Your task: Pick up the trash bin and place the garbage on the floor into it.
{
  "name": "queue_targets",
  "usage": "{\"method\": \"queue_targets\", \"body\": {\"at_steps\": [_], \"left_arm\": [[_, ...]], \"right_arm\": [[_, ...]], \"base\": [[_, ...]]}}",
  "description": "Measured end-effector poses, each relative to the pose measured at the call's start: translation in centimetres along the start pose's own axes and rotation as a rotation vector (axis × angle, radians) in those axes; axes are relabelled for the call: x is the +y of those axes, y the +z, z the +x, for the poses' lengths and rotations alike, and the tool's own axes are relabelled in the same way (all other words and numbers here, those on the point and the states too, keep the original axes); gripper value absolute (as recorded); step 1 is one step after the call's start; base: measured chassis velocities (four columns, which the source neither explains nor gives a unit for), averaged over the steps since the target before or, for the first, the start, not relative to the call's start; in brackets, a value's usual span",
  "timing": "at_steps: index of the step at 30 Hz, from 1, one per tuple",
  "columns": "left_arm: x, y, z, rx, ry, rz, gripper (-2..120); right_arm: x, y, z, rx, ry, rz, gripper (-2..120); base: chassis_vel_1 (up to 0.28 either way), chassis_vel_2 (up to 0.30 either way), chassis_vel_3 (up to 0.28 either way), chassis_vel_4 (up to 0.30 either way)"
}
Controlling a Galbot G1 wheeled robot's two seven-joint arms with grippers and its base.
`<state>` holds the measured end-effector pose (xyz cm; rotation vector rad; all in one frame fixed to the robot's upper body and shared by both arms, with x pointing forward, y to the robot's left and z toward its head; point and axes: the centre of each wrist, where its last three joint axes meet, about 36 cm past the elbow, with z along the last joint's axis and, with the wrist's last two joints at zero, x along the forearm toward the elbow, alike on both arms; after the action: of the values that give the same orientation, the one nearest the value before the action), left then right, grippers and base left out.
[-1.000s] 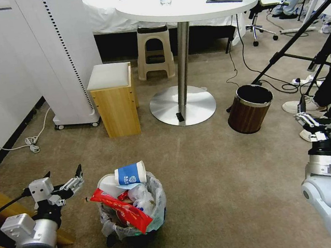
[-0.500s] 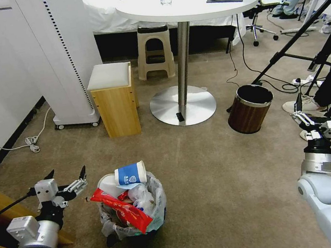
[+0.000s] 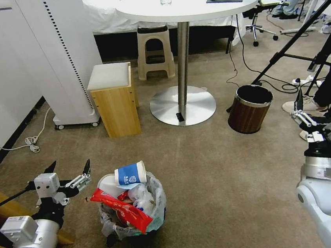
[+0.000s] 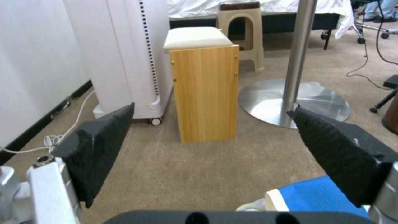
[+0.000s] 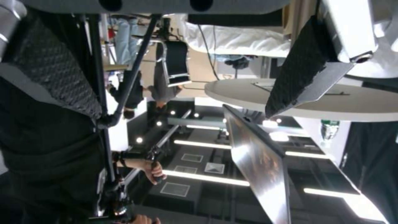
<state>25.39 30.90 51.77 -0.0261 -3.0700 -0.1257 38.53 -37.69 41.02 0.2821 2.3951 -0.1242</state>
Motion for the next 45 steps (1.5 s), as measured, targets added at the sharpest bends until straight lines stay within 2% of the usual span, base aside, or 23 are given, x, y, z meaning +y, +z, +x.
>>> {"method": "queue_targets", "body": {"at_steps": [9, 20, 45], "left_arm": [[-0.4, -0.9, 0.0, 0.002, 0.037, -0.024, 100], [-0.8, -2.4, 0.5, -0.011, 0.035, -0.039, 100], [-0.6, -2.1, 0.1, -0.014, 0.018, -0.036, 100]], "right_arm": [[0.2, -0.6, 1.7, -0.006, 0.055, 0.015, 100], [0.1, -1.4, 2.6, -0.029, 0.086, 0.040, 100], [1.0, -1.3, 3.1, -0.027, 0.100, 0.026, 100]], "base": [[0.000, 0.000, 0.000, 0.000], [0.000, 0.000, 0.000, 0.000], [0.000, 0.000, 0.000, 0.000]]}}
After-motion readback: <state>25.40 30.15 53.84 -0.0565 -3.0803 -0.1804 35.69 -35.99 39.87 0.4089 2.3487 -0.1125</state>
